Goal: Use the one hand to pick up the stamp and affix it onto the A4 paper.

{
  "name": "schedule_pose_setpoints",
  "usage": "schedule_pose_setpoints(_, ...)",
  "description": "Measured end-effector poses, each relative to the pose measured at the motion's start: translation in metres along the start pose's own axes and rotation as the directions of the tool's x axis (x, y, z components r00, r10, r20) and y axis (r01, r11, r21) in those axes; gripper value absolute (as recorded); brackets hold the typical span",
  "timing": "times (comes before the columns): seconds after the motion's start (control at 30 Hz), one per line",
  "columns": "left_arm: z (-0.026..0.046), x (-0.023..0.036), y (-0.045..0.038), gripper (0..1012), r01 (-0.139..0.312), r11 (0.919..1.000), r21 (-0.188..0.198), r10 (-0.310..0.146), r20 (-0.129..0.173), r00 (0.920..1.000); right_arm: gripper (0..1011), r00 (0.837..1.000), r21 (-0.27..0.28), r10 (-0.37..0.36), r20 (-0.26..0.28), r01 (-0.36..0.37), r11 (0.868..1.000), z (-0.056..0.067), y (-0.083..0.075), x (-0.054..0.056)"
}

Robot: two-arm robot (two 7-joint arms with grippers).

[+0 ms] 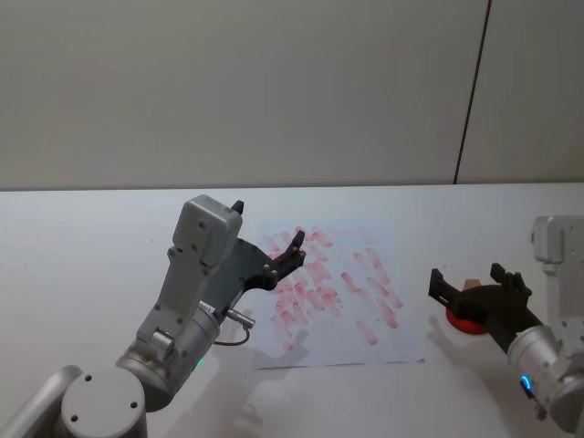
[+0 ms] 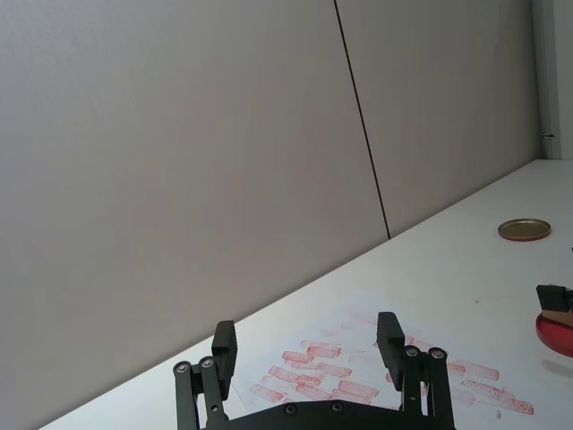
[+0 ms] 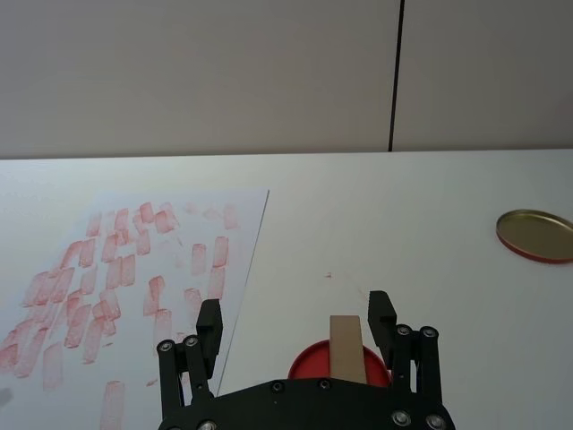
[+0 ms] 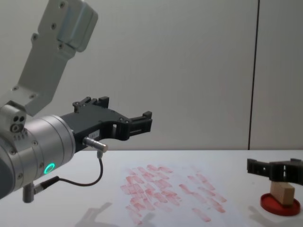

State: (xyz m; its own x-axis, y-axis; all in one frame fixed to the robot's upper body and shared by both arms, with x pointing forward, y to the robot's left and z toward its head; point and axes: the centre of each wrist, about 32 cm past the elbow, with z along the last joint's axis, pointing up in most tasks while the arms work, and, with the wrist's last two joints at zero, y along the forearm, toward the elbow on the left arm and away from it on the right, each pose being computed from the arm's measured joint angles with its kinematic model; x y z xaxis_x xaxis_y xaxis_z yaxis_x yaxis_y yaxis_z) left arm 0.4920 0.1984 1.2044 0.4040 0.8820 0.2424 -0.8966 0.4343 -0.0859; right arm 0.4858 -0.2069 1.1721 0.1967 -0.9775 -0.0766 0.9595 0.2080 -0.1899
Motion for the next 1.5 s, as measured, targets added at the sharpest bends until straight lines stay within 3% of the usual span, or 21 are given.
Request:
schedule_pose_setpoints(0.47, 0.0, 0.0, 0.0, 993, 0.0, 1.0, 0.0, 0.0, 0.0, 1.0, 979, 0.999, -0.078, -0.047, -0.014, 0.046, 0.996, -0.003, 0.009, 0.001)
schedule_pose_setpoints(0.8, 0.0, 0.0, 0.0, 993, 0.0, 1.0, 0.0, 0.0, 0.0, 1.0, 746, 0.998, -0.118, -0.058, -0.02, 0.055, 0.992, -0.006, 0.012, 0.003)
schedule_pose_setpoints(1.3, 0.0, 0.0, 0.0, 993, 0.0, 1.0, 0.0, 0.0, 0.0, 1.0, 234, 0.998, -0.14, -0.064, -0.012, 0.061, 0.988, -0.005, 0.015, 0.003)
schedule_pose_setpoints(1.5, 0.0, 0.0, 0.0, 993, 0.0, 1.0, 0.0, 0.0, 0.0, 1.0, 220, 0.997, -0.149, -0.074, -0.008, 0.072, 0.986, -0.005, 0.016, 0.003)
